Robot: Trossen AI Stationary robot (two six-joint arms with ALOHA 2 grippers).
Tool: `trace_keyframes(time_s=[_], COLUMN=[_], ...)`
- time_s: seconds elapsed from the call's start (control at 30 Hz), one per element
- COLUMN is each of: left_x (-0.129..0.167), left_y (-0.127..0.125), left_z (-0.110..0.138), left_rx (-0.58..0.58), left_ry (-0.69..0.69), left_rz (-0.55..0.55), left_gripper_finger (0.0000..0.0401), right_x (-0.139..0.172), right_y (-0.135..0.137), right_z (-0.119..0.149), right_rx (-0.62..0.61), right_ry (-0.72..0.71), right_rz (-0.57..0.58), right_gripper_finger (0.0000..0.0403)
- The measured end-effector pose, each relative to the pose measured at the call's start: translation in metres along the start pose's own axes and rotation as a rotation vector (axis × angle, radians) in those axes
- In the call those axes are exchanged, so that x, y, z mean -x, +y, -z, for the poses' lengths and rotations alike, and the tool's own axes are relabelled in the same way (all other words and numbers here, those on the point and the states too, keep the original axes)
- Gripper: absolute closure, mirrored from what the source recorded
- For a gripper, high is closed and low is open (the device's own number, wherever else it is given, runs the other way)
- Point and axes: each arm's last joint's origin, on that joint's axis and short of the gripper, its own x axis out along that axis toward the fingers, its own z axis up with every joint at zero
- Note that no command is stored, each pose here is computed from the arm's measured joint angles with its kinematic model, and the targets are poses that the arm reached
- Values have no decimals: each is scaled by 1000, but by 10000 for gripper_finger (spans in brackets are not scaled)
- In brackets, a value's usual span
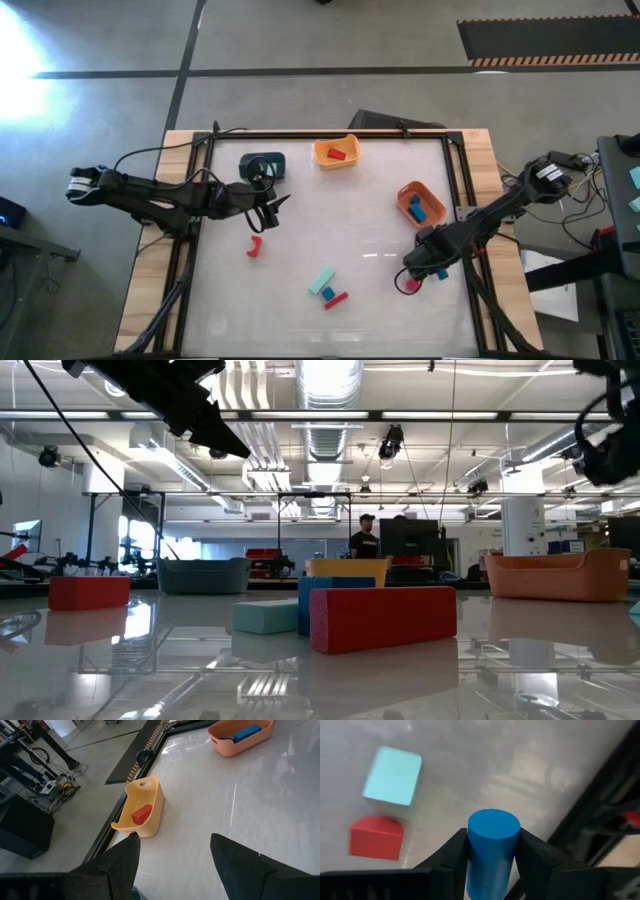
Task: Sort & place blocks by color
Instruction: Put the blue block into the orange bin
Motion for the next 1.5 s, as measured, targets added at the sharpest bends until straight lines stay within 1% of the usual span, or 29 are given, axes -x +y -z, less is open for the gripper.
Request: trace_keyframes(time_s=[0.07,0.13,0.23,0.37,0.47,0.57,0.67,0.77,0.9,1.07,1.23,1.33,1.4,1.5], left_x=[0,0,0,0,0,0,0,0,0,0,0,0,0,0], left_y=[0,0,0,0,0,0,0,0,0,0,0,0,0,0], left_z=[0,0,0,0,0,0,0,0,0,0,0,0,0,0], left_rx=[0,0,0,2,2,3,2,1,1,1,2,2,2,4], left_ry=[0,0,0,0,0,0,0,0,0,0,0,0,0,0], left_rz=[0,0,0,0,0,0,0,0,0,0,0,0,0,0], left_gripper_finger=[175,175,175,175,175,175,175,175,175,175,175,175,175,175], right_x=[13,25,43,63,74,79,80,77,73,67,55,46,42,36], right_y=[-4,-6,-5,-7,-8,-9,-11,-14,-20,-21,-16,-12,-9,-5], right_z=[0,-1,-6,-15,-25,-38,-54,-72,-95,-118,-131,-136,-138,-141], right_rx=[-10,-16,-26,-12,9,21,40,54,64,84,118,125,134,139], right_ry=[-56,-137,-301,-535,-675,-768,-783,-772,-723,-662,-546,-517,-505,-488], right_rz=[-25,-76,-174,-247,-245,-204,-139,-48,76,175,226,272,297,323], right_gripper_finger=[284,283,282,282,282,282,282,282,282,281,280,279,272,252])
